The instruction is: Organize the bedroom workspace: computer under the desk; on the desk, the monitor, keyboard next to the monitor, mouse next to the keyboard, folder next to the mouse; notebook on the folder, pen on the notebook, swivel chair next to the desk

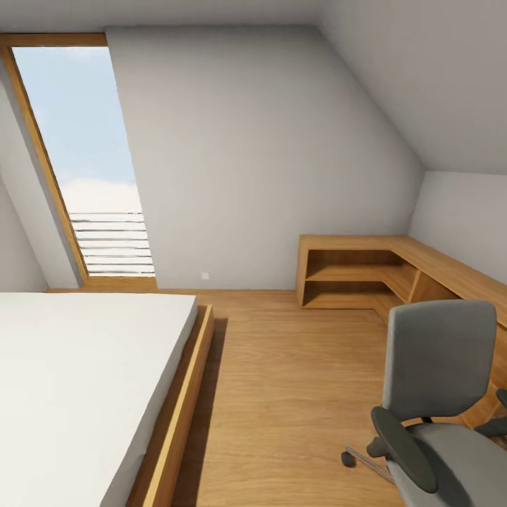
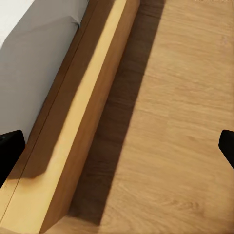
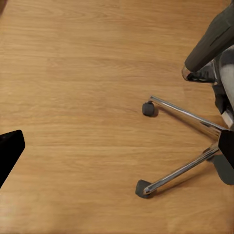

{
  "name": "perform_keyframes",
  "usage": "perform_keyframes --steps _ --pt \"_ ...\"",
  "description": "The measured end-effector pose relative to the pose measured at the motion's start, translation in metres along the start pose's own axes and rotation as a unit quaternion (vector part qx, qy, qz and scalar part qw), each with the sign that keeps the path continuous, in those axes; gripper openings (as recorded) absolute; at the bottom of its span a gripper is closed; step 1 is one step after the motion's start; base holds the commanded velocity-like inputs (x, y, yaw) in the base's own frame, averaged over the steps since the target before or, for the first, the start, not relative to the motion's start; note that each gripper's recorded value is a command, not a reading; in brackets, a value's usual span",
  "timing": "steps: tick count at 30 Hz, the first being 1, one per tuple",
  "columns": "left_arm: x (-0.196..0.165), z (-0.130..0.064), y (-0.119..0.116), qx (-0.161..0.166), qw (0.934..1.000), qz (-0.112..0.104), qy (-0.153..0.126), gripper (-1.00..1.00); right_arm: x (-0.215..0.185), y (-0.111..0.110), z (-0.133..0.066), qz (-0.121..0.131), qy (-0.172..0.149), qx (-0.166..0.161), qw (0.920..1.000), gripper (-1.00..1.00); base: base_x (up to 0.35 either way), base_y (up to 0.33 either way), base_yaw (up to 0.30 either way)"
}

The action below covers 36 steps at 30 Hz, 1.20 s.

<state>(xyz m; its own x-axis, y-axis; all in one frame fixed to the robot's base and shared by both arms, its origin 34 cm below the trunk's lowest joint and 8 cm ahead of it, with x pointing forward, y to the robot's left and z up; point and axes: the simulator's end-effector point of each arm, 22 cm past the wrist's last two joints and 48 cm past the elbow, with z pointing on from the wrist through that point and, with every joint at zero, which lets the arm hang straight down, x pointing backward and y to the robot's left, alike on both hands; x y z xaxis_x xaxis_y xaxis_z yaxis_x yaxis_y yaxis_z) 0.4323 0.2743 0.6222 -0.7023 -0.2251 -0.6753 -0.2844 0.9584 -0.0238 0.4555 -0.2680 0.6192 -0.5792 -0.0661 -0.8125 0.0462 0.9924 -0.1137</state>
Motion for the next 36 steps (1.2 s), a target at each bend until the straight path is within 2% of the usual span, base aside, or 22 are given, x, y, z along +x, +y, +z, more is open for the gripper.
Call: perform_keyframes --steps 5,9,18,36 --pt "0.0 0.0 0.0 0.0 1.0 0.0 0.0 1.0 0.0 -0.001 0.0 -0.001 0.0 0.001 1.0 1.0 0.006 0.013 0.0" --pt "0.0 0.0 0.0 0.0 1.0 0.0 0.0 1.0 0.001 -0.013 0.001 -0.006 0.0 0.007 1.0 1.0 0.0 0.001 0.0" --pt "0.0 0.0 0.0 0.0 1.0 0.0 0.0 1.0 0.001 -0.015 0.001 -0.007 0.0 0.008 0.9999 1.0 0.003 0.0 0.0" --pt "0.001 -0.001 -0.001 0.001 1.0 0.0 0.0 1.0 0.001 -0.016 0.001 -0.007 0.0 0.008 0.9999 1.0 0.3 0.0 0.0"
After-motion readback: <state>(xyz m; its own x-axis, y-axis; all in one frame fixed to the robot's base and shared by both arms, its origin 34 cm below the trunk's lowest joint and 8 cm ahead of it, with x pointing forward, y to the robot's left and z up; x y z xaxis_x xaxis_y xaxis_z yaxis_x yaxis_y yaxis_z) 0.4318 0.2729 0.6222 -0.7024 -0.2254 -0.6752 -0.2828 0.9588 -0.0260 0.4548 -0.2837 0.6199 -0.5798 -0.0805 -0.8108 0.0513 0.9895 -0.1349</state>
